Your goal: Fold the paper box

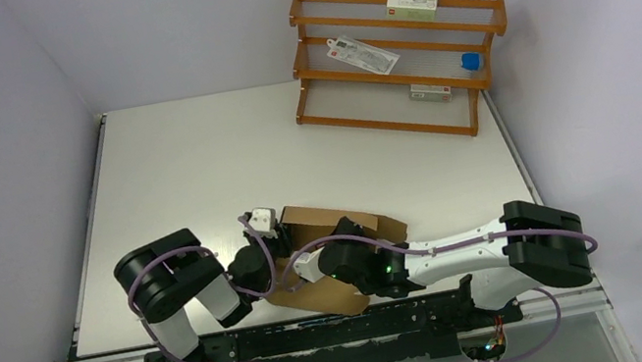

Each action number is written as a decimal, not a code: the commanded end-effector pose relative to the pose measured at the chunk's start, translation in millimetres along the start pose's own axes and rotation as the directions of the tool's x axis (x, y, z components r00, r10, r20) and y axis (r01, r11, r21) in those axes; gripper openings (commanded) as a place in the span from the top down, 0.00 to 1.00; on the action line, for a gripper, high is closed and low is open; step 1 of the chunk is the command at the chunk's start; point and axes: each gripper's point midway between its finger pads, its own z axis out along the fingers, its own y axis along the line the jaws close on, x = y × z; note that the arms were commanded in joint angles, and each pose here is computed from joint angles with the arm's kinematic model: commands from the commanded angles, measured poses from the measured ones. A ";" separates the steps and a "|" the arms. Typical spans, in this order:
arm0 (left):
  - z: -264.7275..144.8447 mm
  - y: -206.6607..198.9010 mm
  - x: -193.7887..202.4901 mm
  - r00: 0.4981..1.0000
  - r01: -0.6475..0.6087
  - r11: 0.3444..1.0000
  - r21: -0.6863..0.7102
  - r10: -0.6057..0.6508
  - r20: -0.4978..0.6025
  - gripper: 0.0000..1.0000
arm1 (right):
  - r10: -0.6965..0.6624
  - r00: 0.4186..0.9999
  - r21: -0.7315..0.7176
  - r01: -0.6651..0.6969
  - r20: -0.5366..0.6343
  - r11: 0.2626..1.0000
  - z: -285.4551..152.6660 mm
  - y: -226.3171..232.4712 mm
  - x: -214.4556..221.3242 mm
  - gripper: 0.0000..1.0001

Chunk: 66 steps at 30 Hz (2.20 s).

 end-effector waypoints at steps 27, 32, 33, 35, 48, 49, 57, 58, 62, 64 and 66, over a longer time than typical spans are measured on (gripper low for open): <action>-1.0 63.2 13.2 0.998 0.061 0.878 -0.475 -0.056 0.026 0.75 | 0.047 0.998 -0.096 -0.044 0.036 0.994 0.6 23.6 -10.1 1.00; -0.6 60.7 22.5 0.997 0.083 0.891 -0.446 -0.079 0.027 0.74 | 0.033 0.999 -0.093 -0.029 0.036 0.995 0.7 24.6 -11.4 1.00; -0.6 60.0 25.1 0.996 0.090 0.892 -0.443 -0.088 0.025 0.74 | 0.019 0.999 -0.093 -0.016 0.030 0.996 1.0 25.9 -10.5 1.00; -0.4 60.4 29.0 0.995 0.092 0.891 -0.444 -0.093 0.021 0.75 | -0.009 1.000 -0.085 0.010 0.017 0.996 2.0 26.4 -9.0 1.00; -11.3 60.3 15.4 0.995 0.098 0.914 -0.394 -0.092 0.034 0.63 | 0.023 0.998 -0.050 -0.021 0.055 0.999 0.8 15.9 -16.6 0.99; -13.4 60.7 13.0 0.995 0.102 0.917 -0.386 -0.093 0.041 0.61 | 0.027 0.998 -0.044 -0.025 0.057 0.999 0.0 14.1 -16.1 0.98; -26.8 60.6 -1.0 0.989 0.143 0.935 -0.323 -0.125 0.077 0.46 | 0.025 0.999 -0.025 -0.024 0.046 0.999 1.9 12.4 -13.9 0.96; -28.5 59.5 -1.4 0.989 0.145 0.940 -0.310 -0.128 0.075 0.44 | 0.025 0.999 -0.023 -0.024 0.047 0.999 2.4 12.0 -14.8 0.95; -38.6 58.1 -11.6 0.982 0.181 0.949 -0.258 -0.160 0.101 0.38 | 0.027 0.998 -0.005 -0.026 0.055 1.000 4.7 7.9 -18.5 0.93; -42.6 58.9 -15.2 0.978 0.202 0.946 -0.253 -0.180 0.107 0.34 | 0.029 0.998 0.007 -0.029 0.057 1.000 5.9 4.8 -20.4 0.92; -45.1 58.9 -15.6 0.976 0.215 0.943 -0.253 -0.197 0.097 0.32 | 0.025 0.998 0.017 -0.026 0.055 1.000 7.4 2.2 -21.8 0.92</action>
